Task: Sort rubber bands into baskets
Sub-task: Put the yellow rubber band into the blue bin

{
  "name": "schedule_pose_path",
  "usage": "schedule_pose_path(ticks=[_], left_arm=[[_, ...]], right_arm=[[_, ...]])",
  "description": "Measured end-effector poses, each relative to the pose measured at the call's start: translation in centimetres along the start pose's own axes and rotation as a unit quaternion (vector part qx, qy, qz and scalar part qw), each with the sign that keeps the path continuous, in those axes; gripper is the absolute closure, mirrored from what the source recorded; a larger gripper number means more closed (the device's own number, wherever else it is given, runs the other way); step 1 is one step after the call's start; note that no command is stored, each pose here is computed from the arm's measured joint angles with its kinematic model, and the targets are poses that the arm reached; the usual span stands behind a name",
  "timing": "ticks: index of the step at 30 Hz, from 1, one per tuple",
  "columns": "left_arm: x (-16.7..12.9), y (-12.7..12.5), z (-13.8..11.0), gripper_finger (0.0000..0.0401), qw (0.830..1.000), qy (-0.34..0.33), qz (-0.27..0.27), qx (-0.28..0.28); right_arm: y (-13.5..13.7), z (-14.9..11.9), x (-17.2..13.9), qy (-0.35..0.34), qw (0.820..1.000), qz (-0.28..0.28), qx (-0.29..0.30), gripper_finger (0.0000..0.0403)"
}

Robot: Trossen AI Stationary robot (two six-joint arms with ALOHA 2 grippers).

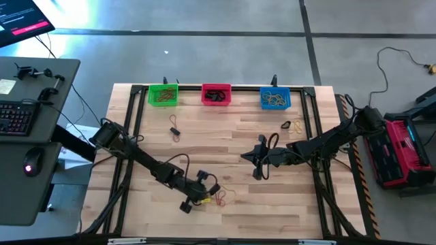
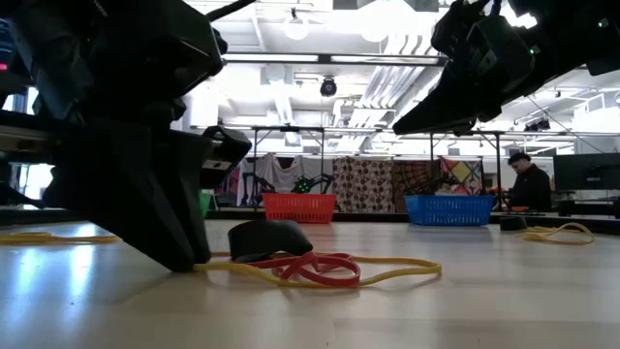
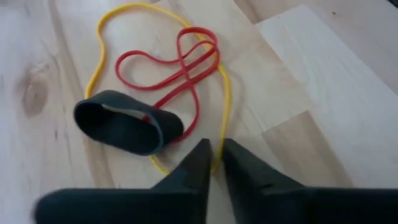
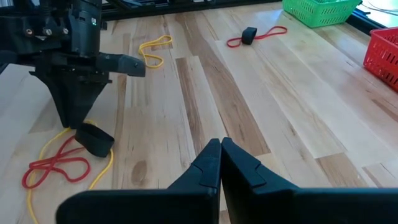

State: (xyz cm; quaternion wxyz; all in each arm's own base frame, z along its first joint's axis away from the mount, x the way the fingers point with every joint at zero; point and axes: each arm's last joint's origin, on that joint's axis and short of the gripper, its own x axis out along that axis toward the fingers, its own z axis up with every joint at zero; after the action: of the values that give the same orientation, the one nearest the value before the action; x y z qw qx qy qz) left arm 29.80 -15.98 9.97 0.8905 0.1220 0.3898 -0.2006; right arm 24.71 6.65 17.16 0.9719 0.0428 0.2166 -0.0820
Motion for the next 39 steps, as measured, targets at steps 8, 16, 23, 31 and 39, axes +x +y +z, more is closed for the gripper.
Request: schedule_pose_path(ticks=[8, 16, 23, 31, 39], left_arm=[[-1.5, -0.7, 0.6, 0.0399, 1.0, -0.002, -0.021, -0.002], [-6.1, -0.1, 3.7, 0.0401, 0.996, -0.085, 0.006, -0.018], [-9.6, 1.1, 5.4, 0.0401, 0.987, -0.149, 0.046, -0.044], [-10.3, 3.2, 5.6, 0.0401, 0.98, -0.158, 0.097, -0.068], [-10.7, 5.3, 6.1, 0.0401, 0.967, -0.196, 0.13, -0.097]], right_arm=[[0.0, 0.0, 0.0, 0.0, 1.0, 0.005, -0.001, 0.0403], [0.1, 0.1, 0.0, -0.003, 1.0, 0.006, 0.001, 0.0402], [0.1, 0.2, 0.0, -0.009, 1.0, 0.009, 0.004, 0.0402], [0.1, 0.3, 0.0, -0.011, 1.0, 0.01, 0.005, 0.0402], [0.3, 0.4, 0.0, -0.016, 0.999, 0.039, 0.003, 0.0396]])
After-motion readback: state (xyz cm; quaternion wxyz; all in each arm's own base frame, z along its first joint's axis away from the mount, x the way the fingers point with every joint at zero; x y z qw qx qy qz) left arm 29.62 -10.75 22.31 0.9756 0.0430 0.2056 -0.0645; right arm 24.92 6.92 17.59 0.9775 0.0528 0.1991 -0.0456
